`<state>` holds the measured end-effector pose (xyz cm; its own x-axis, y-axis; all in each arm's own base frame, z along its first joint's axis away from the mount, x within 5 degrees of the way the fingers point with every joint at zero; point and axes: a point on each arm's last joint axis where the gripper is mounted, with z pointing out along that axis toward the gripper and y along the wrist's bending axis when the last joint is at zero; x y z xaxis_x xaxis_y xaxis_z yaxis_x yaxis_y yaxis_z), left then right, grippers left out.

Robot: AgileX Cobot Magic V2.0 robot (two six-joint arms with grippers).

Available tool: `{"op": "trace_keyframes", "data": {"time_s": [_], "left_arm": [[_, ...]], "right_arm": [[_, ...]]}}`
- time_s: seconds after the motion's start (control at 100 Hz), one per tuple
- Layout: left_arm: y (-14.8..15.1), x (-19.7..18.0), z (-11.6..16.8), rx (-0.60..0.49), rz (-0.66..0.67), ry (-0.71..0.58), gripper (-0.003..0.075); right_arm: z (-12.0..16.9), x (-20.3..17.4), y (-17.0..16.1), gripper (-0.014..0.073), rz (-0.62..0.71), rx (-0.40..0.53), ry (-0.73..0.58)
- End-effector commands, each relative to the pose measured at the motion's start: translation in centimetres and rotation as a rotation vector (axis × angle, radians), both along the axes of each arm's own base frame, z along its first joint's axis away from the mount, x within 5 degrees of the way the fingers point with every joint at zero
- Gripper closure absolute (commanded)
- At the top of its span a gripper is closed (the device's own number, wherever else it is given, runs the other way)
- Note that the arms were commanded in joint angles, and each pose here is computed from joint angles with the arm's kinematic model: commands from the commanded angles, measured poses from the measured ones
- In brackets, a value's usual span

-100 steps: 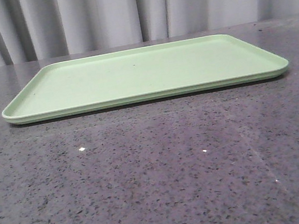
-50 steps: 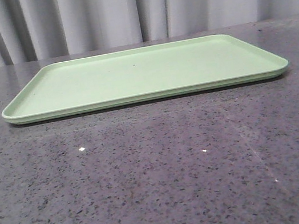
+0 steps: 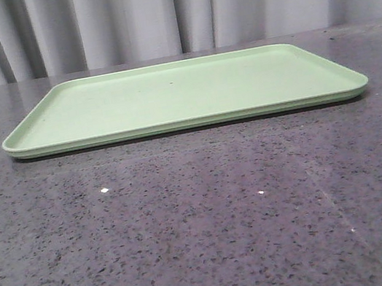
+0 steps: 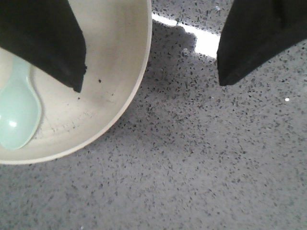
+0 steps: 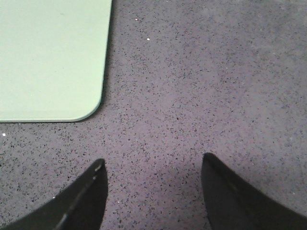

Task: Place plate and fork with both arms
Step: 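Grasp the rim of the white plate with the left gripper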

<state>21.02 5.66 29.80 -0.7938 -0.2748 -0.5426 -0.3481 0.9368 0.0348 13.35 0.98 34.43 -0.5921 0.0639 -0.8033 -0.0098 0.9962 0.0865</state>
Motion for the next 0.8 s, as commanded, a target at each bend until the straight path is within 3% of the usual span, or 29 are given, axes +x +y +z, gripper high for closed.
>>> {"op": "trace_keyframes", "data": {"time_s": [0.0,0.3,0.63,0.79], "left_arm": [[0.2,1.0,0.4,0.018,-0.034,-0.019,0.0178],[0.7,2.3,-2.4,0.023,-0.092,0.165,0.0209],[0.7,2.8,-3.3,0.006,-0.093,0.193,0.0407],[0.5,2.8,-3.3,-0.018,-0.087,0.191,0.055]], "right_arm": [[1.5,0.2,0.0,0.0153,0.003,0.004,-0.087],[1.5,0.2,0.0,0.0153,0.003,0.003,-0.078],[1.5,0.2,0.0,0.0153,0.003,0.003,-0.078],[1.5,0.2,0.0,0.0153,0.003,0.003,-0.078]]}}
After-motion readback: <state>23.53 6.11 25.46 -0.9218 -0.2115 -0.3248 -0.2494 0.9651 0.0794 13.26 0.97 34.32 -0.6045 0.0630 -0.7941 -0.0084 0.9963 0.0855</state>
